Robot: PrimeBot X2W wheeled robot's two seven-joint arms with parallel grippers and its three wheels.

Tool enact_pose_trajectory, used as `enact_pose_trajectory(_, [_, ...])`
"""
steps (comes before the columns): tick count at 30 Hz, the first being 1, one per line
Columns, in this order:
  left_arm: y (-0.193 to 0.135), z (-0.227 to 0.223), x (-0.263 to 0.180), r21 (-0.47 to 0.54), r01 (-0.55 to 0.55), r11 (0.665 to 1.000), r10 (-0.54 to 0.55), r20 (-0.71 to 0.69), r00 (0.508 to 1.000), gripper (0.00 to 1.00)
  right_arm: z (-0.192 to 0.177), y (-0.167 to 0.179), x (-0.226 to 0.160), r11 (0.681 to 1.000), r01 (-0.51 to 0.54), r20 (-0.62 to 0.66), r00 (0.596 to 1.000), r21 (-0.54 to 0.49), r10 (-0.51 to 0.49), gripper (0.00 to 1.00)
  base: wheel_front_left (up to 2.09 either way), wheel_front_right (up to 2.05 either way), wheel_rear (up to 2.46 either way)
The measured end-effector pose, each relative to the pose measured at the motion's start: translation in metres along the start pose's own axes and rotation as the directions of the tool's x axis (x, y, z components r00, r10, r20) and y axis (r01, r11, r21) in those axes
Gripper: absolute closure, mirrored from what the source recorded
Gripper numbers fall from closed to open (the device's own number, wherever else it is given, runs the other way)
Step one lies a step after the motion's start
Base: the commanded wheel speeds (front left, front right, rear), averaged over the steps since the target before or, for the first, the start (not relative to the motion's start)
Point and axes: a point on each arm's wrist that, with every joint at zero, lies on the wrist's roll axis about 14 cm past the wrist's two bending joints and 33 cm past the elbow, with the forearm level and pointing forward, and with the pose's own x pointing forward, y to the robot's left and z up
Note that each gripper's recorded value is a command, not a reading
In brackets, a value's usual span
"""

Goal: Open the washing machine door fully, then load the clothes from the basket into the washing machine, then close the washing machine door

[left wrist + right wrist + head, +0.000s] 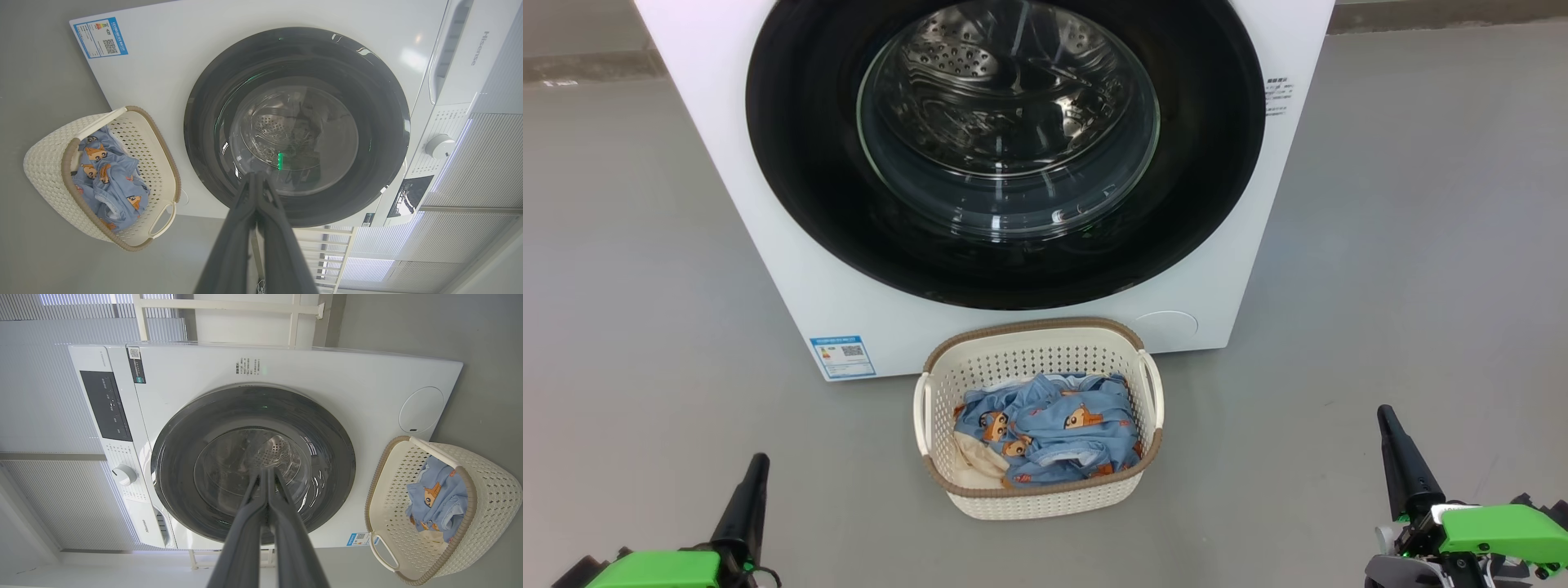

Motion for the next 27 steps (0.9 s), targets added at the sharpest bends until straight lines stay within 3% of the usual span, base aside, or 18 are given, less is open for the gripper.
enact_pose_trajectory(18, [0.0,0.0,0.0,0.0,-0.001,1.0,0.001,0.0,1.0,1.0,0.0,-0.001,0.0,1.0,0.002,0.0,1.0,0.0,-0.002,1.0,0.0,0.0,0.0])
enact_pose_trajectory(19, [0.004,-0.001,-0.001,-0.001,-0.013,1.0,0.013,-0.002,1.0,0.0,0.0,-0.004,-0.001,1.0,0.012,0.002,1.0,0.002,-0.012,0.0,0.0,0.0,0.0])
enact_pose_trajectory(24, [0.037,-0.009,-0.015,-0.03,-0.108,0.994,0.108,-0.008,0.994,0.0,-0.002,-0.037,-0.015,0.994,0.109,0.004,0.994,0.02,-0.109,0.0,0.0,0.0,0.0])
enact_pose_trajectory(27, [0.038,-0.01,-0.016,-0.031,-0.112,0.993,0.112,-0.006,0.994,0.0,-0.002,-0.037,-0.015,0.994,0.11,0.006,0.994,0.017,-0.111,0.0,0.0,0.0,0.0])
